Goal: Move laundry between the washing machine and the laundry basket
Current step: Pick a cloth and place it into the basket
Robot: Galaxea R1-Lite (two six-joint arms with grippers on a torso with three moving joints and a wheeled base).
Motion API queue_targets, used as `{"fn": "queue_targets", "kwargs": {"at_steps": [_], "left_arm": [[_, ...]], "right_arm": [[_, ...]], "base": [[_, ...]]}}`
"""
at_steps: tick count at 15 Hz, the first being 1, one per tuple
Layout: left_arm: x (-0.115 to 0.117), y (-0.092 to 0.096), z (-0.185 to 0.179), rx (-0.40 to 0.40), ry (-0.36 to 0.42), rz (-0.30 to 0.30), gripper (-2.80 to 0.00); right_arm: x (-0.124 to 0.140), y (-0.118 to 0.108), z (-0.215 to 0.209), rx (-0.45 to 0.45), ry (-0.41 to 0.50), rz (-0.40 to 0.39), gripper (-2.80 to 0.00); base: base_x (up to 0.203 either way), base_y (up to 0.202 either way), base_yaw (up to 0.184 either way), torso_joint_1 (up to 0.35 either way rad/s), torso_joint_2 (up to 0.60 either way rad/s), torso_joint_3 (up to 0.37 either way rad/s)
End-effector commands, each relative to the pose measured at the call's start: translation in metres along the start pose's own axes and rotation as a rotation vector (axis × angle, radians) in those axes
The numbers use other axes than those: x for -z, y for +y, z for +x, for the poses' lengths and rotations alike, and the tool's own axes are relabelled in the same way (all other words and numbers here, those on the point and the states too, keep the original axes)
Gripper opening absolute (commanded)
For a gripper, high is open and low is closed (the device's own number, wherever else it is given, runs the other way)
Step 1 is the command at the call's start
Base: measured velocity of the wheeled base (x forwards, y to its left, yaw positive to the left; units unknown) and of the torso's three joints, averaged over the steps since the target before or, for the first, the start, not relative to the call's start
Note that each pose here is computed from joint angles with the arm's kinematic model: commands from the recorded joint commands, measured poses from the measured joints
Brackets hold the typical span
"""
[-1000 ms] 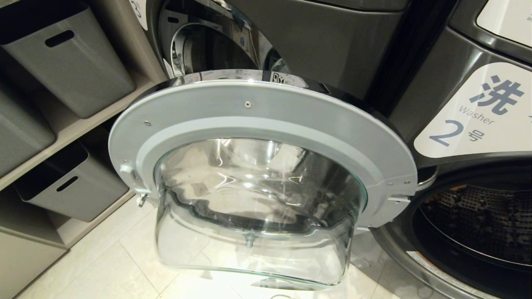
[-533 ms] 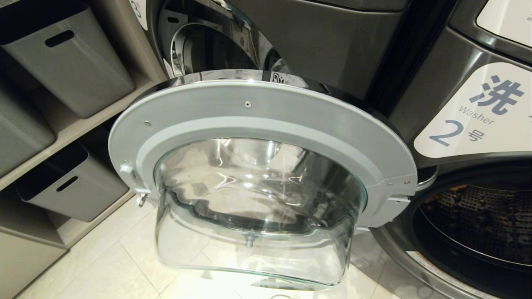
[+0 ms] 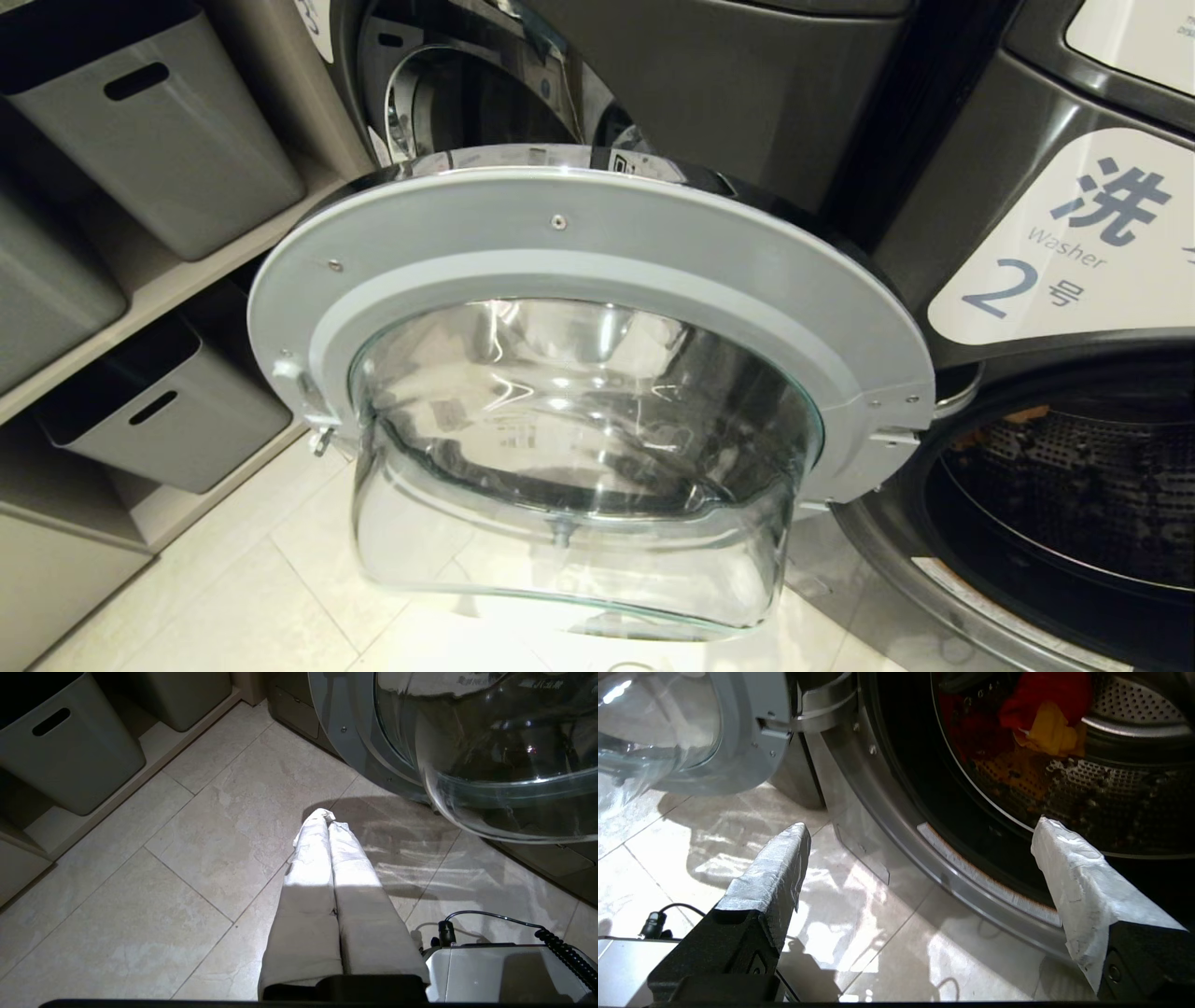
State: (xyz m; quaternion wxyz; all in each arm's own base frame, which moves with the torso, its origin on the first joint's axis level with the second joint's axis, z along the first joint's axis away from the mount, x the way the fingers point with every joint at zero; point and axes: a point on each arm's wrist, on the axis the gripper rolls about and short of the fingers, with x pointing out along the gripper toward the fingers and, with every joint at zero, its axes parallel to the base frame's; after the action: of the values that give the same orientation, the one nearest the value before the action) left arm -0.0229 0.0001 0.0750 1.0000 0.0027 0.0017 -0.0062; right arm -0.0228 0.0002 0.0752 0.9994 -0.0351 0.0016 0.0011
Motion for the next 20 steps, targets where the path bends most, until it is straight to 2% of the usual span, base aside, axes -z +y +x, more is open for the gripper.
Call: {"fn": "queue_targets", "kwargs": {"at_steps": [1,9,20], "left_arm": [[0.0,0.0,0.0001,0.0,0.001,0.001,-2.8],[-0.0002,0.0,0.0001,0.0,0.0,0.002,-2.8],[0.0,0.0,0.0001,0.0,0.001,-0.001,-2.8]], "right_arm": [[0.0,0.0,0.0,-0.001,0.0,0.001,0.0],[0.0,0.0,0.0,-0.001,0.0,-0.003,0.0],[0.0,0.0,0.0,-0.001,0.0,-0.003,0.0]], "base": [[-0.176,0.0,0.0,0.009,0.0,0.004],[-0.179,0.0,0.001,0.0,0.0,0.004],[0.0,0.0,0.0,0.0,0.0,0.0]]}}
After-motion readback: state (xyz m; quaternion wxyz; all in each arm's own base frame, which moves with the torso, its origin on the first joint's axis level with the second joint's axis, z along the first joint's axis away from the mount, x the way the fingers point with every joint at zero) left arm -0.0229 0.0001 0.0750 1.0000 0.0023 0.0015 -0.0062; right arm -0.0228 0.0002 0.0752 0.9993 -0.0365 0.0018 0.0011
